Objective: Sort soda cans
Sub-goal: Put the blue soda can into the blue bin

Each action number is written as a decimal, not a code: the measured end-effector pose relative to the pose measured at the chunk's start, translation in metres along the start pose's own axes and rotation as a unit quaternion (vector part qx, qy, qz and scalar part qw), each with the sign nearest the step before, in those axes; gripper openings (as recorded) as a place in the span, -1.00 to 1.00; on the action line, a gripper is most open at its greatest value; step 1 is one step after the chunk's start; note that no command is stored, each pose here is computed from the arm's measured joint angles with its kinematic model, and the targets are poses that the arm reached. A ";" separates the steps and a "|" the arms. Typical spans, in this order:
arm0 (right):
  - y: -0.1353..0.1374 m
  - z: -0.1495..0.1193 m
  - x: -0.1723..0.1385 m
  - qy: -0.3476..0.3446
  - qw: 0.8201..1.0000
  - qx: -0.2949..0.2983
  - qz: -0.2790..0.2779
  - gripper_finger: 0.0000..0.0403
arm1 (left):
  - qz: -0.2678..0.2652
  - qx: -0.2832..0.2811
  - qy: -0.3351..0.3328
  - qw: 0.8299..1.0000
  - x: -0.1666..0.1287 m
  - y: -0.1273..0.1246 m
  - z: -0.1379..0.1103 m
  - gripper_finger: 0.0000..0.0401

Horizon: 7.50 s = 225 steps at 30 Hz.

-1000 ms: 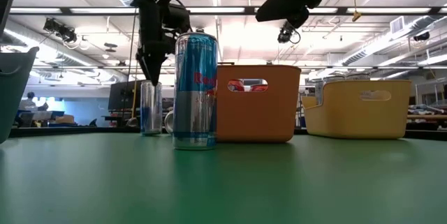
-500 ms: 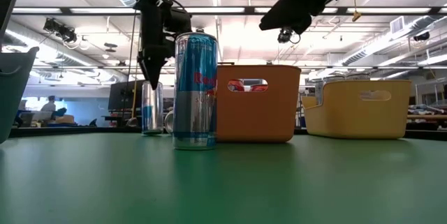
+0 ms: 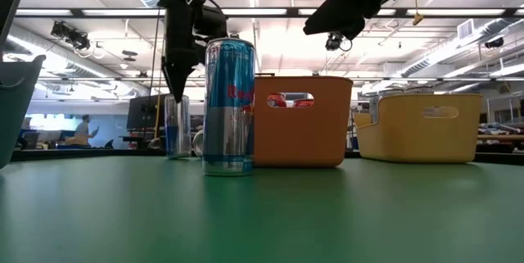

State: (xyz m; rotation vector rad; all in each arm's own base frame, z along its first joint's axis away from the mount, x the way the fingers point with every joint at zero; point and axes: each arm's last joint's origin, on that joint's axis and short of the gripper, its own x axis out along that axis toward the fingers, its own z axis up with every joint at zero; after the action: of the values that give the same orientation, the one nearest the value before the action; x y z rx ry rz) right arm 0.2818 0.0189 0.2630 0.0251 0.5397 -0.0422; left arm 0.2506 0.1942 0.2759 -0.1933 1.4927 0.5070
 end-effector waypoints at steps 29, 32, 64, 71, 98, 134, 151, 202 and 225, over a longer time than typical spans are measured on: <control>0.008 0.001 -0.001 -0.006 1.000 -0.006 0.023 -0.29 | -0.019 -0.064 -0.011 0.998 -0.014 0.018 0.003 0.36; 0.008 0.001 -0.001 -0.007 1.000 -0.006 0.023 -0.23 | -0.031 -0.061 -0.006 0.998 -0.009 0.017 0.005 0.36; 0.008 0.001 -0.001 -0.007 1.000 -0.009 0.022 -0.19 | -0.062 -0.033 0.005 0.998 -0.007 0.016 0.010 0.36; 0.008 0.001 -0.001 -0.007 1.000 -0.010 0.021 -0.19 | -0.052 -0.028 -0.013 0.998 -0.009 0.018 0.012 0.36; 0.007 0.001 0.073 -0.112 0.993 0.025 0.033 -0.09 | -0.098 -0.004 -0.459 0.883 -0.041 -0.007 -0.086 -0.42; 0.050 -0.012 0.121 -0.086 0.995 0.024 0.041 0.74 | -0.205 0.164 -0.471 0.842 -0.070 -0.090 -0.153 -0.69; 0.057 -0.008 0.115 -0.088 0.993 0.017 0.079 0.74 | -0.205 0.183 -0.465 0.841 -0.071 -0.100 -0.155 -0.70; 0.056 -0.014 0.116 -0.066 0.997 0.018 0.034 0.32 | -0.302 0.202 -0.167 0.917 -0.045 -0.172 -0.194 -0.86; 0.061 -0.027 0.136 -0.074 0.996 0.019 0.042 0.72 | -0.295 0.212 -0.186 0.913 -0.048 -0.191 -0.200 -0.97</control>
State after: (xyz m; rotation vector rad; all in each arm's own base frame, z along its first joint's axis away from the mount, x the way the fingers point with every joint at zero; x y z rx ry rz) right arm 0.3875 0.0767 0.1707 0.0805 0.3896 0.0286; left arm 0.1543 -0.0692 0.2703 -0.1807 1.0619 -0.2623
